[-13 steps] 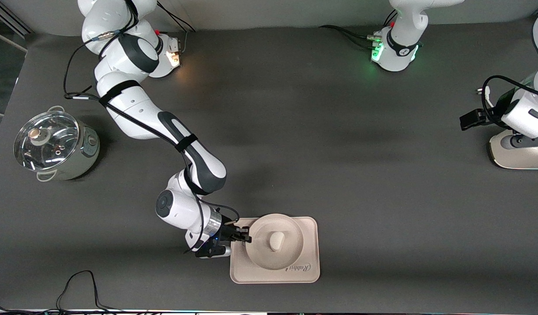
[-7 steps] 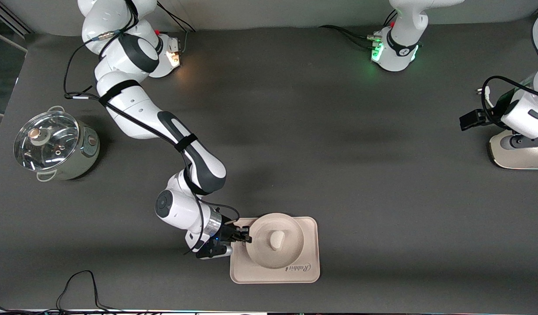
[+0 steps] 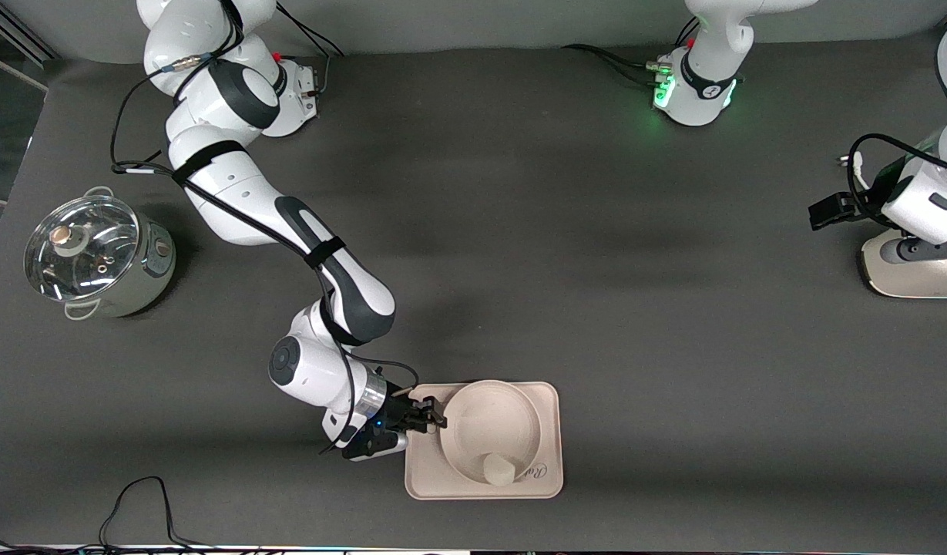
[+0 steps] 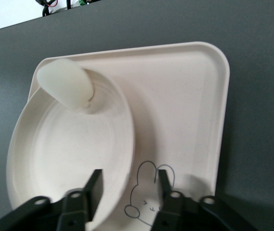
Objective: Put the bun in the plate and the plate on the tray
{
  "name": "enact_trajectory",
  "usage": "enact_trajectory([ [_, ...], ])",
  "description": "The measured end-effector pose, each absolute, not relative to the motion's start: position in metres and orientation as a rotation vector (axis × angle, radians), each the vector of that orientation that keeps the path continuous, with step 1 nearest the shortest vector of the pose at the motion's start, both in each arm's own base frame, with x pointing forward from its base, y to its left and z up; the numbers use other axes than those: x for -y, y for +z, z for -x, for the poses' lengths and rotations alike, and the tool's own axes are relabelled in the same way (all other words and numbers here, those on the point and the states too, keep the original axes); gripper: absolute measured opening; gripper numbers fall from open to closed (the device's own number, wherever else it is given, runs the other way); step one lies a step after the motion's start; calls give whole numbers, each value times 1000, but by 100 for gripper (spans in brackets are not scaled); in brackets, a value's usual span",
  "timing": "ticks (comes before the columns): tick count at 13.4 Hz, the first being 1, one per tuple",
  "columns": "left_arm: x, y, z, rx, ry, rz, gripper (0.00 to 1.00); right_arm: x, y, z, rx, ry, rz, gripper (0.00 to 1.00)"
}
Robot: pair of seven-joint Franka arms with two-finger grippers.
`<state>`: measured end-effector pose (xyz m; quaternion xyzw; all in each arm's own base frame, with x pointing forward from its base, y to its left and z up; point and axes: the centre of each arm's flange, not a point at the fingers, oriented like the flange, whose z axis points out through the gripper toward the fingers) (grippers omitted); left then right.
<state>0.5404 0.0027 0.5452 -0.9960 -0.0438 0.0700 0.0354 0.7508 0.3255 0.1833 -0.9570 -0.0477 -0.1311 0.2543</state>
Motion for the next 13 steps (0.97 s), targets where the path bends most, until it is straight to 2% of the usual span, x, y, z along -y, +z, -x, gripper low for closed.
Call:
enact_trajectory([
  [4,-3,545,-540,134,216,3060,100,-316,215,-758,191,-334,2639,100],
  [9,-3,545,-541,134,217,3060,100,-277,316,-761,290,-331,2782,100],
  [13,-3,544,-541,134,221,3060,100,-193,353,-747,255,-156,2976,100],
])
